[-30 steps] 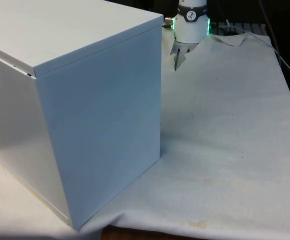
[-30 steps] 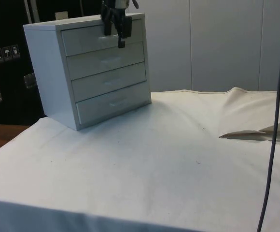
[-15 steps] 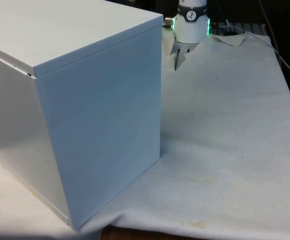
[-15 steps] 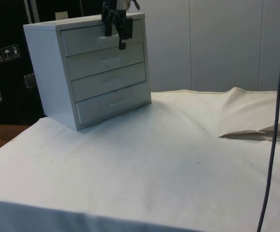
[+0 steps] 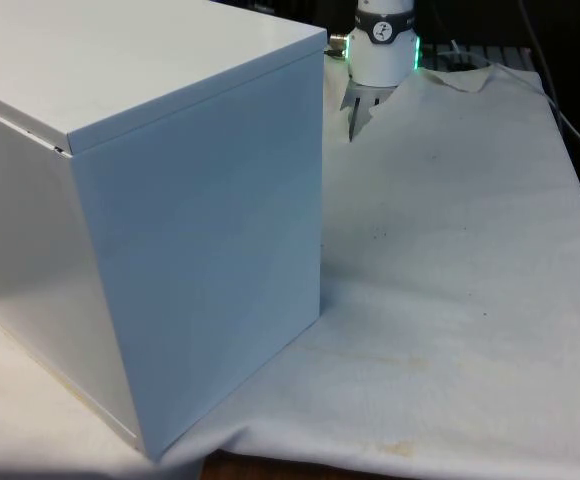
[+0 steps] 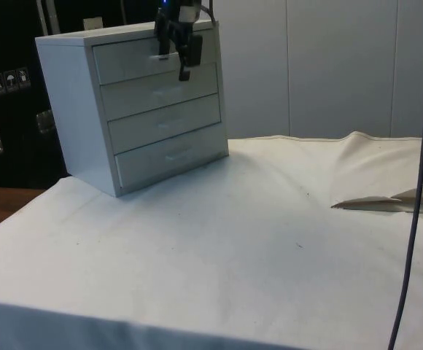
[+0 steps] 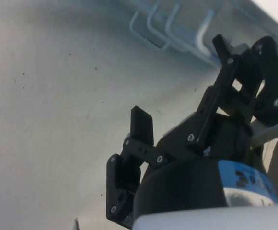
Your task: Open the drawer, then close it.
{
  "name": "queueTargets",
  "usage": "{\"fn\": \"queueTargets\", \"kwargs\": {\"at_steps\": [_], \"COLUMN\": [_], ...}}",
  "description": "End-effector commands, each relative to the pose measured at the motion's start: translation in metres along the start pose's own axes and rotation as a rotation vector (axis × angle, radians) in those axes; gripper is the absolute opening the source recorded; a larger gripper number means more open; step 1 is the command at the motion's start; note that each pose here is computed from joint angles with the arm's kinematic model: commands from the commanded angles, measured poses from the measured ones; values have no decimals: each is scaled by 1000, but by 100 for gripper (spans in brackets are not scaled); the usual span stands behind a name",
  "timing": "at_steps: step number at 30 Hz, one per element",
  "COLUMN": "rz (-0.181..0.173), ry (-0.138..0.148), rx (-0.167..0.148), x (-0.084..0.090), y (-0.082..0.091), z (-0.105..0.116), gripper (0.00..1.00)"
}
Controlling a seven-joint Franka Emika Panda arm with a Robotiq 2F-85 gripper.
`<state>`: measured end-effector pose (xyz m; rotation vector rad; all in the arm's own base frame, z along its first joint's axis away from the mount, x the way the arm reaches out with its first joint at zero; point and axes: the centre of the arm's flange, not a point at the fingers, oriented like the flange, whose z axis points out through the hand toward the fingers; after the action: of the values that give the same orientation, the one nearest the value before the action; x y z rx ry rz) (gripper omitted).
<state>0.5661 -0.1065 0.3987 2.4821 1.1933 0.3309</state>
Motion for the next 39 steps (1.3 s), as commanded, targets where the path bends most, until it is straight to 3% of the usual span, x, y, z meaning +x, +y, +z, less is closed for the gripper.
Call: {"fn": "queueTargets", "kwargs": {"at_steps": [1,3,5,12,13,14,24,33,39], "rz": [-1,0,1,4,5,3,4,4,4], "ry": [0,2,3,13,11,13,15,15,24], "rx": [-16,-3,-19,-22,-28,-33,-36,-36,-48], "x": [0,0,-1,0,-1,0,-1,-1,-15], "y": [1,0,1,3,1,1,2,2,15], "z": [1,1,2,-1,3,3,3,3,-19], "gripper": [100,100,100,63,63,54,4,1,1]}}
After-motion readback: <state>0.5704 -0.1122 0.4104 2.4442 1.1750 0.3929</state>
